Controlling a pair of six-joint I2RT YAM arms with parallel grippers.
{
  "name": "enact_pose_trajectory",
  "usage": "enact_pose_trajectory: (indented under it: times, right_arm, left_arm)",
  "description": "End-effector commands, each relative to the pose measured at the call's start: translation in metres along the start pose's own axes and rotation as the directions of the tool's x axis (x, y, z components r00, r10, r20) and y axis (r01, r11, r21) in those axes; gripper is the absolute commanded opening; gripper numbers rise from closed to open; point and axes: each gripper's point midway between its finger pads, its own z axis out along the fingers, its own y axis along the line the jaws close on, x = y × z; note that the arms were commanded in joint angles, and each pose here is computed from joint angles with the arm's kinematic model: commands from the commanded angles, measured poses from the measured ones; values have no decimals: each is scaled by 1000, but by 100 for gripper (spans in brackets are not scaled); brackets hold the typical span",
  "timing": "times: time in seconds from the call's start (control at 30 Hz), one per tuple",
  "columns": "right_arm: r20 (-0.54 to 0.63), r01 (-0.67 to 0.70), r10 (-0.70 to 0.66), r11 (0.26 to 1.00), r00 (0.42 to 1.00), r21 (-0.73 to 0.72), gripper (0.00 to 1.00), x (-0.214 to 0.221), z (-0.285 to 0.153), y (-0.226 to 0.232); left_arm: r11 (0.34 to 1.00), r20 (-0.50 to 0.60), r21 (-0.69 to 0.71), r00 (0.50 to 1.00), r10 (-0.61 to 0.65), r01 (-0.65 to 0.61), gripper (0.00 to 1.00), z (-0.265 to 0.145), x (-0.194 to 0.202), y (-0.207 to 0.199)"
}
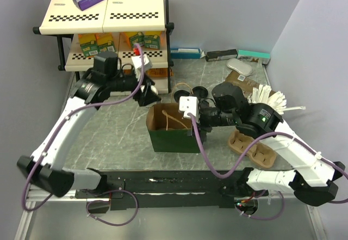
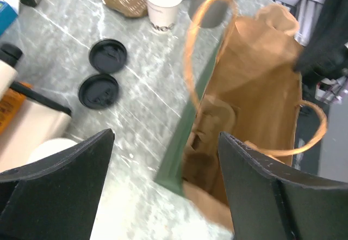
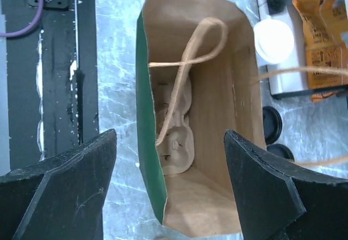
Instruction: Pack the takeout coffee
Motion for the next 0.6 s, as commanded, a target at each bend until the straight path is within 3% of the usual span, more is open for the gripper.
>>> enact_pose_trajectory:
  times: [0.0, 0.27, 0.47, 0.57]
  right_arm:
    - [24, -17, 17, 1000, 1000, -16, 85, -1, 6, 0]
    - [47, -39, 43, 997, 998, -66, 81, 4, 26, 5]
    - [67, -72, 76, 996, 995, -54, 69, -7, 36, -4]
    - [84, -66, 70, 997, 994, -49, 58, -16, 37, -9]
  left_arm:
    - [996, 74, 28, 993, 87, -89, 82, 15, -31, 16]
    - [984, 85, 173, 996, 22, -36, 82, 48, -27, 15]
    - [980, 96, 196, 995, 2, -21, 80, 70, -35, 28]
    - [974, 96, 227, 995, -8, -14, 76, 81, -40, 27]
